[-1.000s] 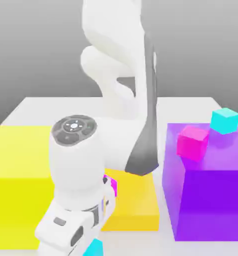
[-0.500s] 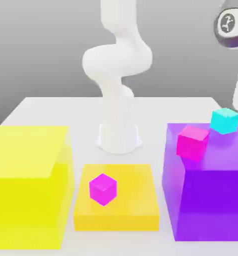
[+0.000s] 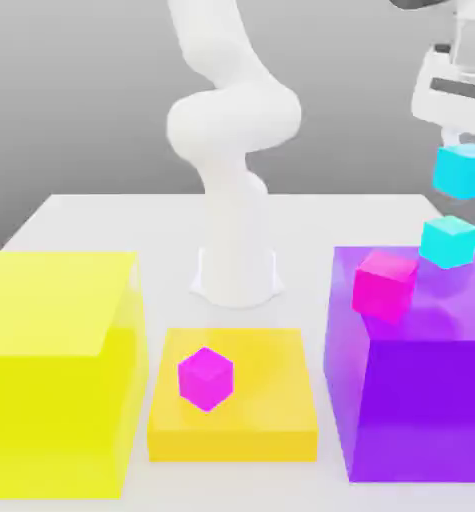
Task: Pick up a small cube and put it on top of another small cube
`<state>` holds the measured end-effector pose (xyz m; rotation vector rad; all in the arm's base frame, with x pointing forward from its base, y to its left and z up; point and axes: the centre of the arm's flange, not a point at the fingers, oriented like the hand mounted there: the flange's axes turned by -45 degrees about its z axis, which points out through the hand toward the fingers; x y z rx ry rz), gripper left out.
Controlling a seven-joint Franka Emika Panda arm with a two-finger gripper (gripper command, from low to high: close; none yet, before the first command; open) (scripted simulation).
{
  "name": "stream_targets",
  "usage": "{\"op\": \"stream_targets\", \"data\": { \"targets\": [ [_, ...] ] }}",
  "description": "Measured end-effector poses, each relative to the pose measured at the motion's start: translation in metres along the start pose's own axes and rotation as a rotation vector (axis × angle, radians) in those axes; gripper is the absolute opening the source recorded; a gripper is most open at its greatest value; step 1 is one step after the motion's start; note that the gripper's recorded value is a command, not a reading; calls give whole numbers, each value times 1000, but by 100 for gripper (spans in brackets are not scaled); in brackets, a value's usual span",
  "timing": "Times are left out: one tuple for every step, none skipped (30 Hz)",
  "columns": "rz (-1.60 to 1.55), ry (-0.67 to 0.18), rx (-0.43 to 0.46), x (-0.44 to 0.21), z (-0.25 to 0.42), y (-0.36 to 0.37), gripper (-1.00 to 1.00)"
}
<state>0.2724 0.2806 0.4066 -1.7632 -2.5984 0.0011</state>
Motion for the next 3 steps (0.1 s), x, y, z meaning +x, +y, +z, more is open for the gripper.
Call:
{"op": "stream_targets", "data": {
  "targets": [
    [0, 0, 0, 0, 0, 0, 100],
    [0, 0, 0, 0, 0, 0, 100],
    [0, 0, 0, 0, 0, 0, 100]
  ]
}}
